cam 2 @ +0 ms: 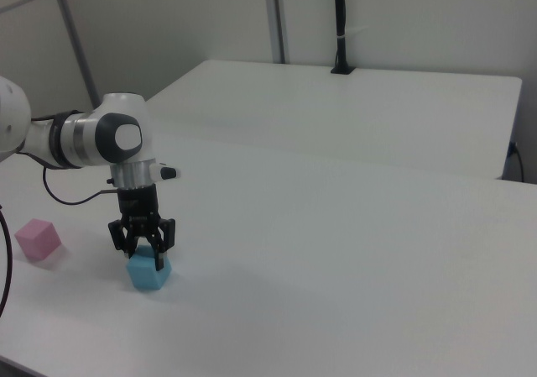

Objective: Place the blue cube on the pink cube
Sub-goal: 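Close the gripper on the light-blue cube and lift it, then carry the blue cube over the pink cube and lower it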

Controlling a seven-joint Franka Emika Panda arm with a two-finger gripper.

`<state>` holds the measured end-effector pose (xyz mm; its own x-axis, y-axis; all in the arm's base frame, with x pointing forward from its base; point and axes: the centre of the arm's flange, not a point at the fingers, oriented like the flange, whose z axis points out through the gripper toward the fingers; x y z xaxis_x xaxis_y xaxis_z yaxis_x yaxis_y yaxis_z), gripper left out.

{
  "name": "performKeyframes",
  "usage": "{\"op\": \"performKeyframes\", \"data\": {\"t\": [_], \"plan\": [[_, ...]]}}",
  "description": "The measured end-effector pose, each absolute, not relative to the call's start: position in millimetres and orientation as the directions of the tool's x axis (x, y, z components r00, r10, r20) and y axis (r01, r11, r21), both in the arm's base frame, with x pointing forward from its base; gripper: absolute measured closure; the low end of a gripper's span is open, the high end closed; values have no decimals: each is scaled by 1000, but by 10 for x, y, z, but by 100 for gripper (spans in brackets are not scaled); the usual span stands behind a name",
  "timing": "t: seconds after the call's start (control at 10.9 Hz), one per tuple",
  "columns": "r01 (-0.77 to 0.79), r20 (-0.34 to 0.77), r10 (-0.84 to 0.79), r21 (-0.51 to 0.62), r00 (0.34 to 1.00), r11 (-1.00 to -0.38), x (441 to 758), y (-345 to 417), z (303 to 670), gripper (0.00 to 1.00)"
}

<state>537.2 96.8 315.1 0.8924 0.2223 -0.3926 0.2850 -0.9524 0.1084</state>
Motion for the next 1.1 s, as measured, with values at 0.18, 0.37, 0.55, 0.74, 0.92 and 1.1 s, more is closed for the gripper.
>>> {"op": "performKeyframes", "data": {"t": [0.18, 0.37, 0.55, 0.74, 0.92, 1.1], "plan": [[288, -369, 231, 107, 900, -952, 5384, 1006, 3281, 43], [269, -308, 235, 72, 922, -961, 5364, 1030, 3778, 43], [249, -265, 235, 20, 935, -968, 5299, 1051, 4475, 43], [246, -220, 244, -16, 945, -969, 5312, 1152, 4872, 43], [252, -211, 249, -15, 945, -968, 5276, 1595, 4900, 43], [257, -231, 247, 14, 941, -966, 5192, 2281, 4735, 43]]}}
